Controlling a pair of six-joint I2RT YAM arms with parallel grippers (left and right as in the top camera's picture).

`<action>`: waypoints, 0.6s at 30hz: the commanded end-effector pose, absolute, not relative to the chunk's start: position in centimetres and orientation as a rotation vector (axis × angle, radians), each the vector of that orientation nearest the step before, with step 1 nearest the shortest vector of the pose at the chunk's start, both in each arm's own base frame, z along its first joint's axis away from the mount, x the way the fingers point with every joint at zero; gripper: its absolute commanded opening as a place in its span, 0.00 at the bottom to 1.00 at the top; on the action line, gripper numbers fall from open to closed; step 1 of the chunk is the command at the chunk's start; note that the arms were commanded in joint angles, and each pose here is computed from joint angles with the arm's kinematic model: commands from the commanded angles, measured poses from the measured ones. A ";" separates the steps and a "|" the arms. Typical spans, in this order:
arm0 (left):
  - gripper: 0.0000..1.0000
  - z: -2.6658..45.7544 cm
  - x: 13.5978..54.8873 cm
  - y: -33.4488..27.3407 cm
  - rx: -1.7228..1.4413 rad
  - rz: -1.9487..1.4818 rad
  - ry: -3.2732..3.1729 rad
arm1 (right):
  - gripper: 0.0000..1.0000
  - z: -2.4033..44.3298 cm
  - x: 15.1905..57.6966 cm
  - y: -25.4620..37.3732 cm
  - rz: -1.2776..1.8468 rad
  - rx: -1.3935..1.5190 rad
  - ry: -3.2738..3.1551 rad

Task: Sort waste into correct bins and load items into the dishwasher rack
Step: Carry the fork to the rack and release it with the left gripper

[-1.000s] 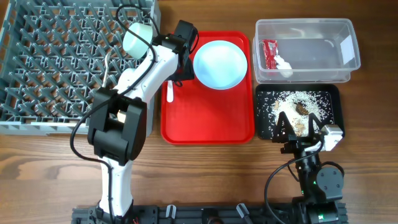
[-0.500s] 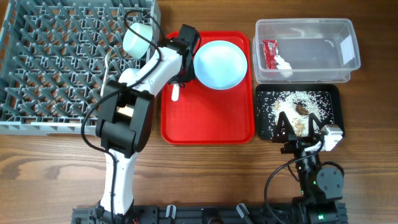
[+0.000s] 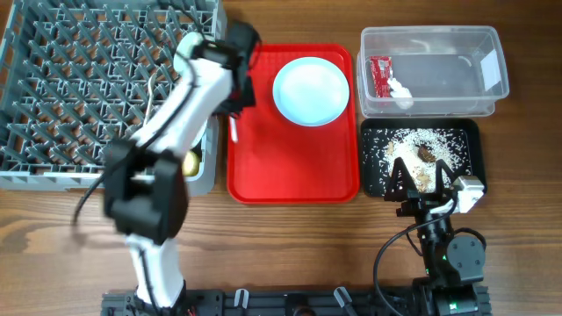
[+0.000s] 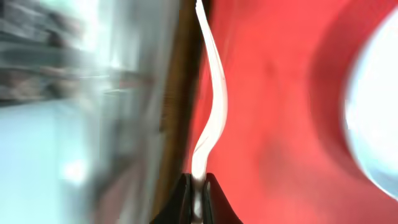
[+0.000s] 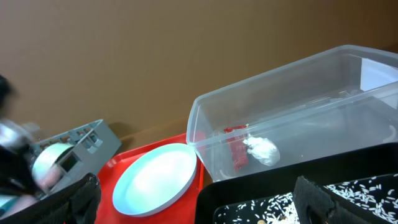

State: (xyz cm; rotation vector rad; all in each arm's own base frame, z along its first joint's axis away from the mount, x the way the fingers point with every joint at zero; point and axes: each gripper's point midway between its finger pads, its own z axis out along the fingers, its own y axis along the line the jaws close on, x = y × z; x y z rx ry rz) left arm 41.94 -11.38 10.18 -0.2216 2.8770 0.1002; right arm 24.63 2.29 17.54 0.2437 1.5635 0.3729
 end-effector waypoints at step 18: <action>0.04 17.4 42.7 5.2 0.000 0.568 2.744 | 1.00 17.8 24.6 2.2 0.377 0.252 1.550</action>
